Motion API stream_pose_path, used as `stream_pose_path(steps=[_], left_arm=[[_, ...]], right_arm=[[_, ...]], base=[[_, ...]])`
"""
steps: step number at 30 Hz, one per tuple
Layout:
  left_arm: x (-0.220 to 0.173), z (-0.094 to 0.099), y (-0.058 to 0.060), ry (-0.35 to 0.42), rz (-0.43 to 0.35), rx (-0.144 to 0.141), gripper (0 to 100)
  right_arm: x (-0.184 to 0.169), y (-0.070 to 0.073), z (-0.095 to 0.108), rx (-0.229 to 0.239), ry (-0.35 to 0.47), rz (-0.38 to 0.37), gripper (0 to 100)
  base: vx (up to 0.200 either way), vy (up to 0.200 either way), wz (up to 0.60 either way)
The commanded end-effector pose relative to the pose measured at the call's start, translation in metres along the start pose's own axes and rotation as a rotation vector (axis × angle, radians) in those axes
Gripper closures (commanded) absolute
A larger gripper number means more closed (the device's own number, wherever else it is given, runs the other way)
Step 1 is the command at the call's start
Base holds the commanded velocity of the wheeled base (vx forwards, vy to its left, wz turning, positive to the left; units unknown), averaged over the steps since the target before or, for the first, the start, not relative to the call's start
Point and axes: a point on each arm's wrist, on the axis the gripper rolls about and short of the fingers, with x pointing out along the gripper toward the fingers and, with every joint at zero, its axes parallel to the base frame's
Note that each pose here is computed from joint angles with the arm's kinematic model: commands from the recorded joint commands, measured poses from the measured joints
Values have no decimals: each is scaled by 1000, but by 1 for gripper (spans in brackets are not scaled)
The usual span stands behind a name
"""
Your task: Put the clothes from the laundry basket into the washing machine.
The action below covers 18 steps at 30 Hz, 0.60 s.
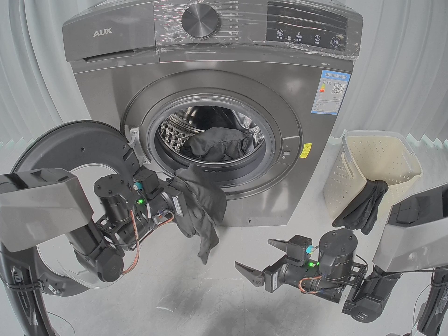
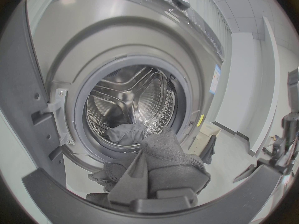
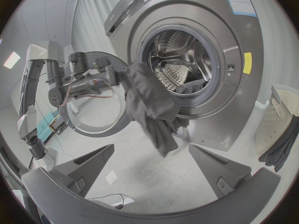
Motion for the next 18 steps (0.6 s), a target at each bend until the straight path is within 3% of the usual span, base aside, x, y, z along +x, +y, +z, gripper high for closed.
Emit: stream_pose_path(steps=[1,2,3,6,8,12,18], left_arm=[[-33,31,-14,-34,-29,-18,100],[-33,31,-14,-34,-29,-18,100],[-43,33,-16,-21,-34,-19,100],[-53,36,-17,-14,-61,-21,100],[-56,37,-17,-13,-68,-22,100],[-61,37,-15,-4,-41,19,100],[-69,38,-4,3,4,26,100]], right_arm=[[-5,-19,2,23,-16,-82,0],[-5,-19,2,23,-16,-82,0],[-5,-28,6,34,-49,-149,0],[-10,-39,18,49,-101,-208,0],[-13,-41,24,59,-126,-216,0],[-26,-52,44,77,-202,-259,0],[-29,-55,43,84,-199,-269,0]], base=[[0,0,0],[0,0,0],[0,0,0],[0,0,0],[0,0,0],[0,0,0],[0,0,0]])
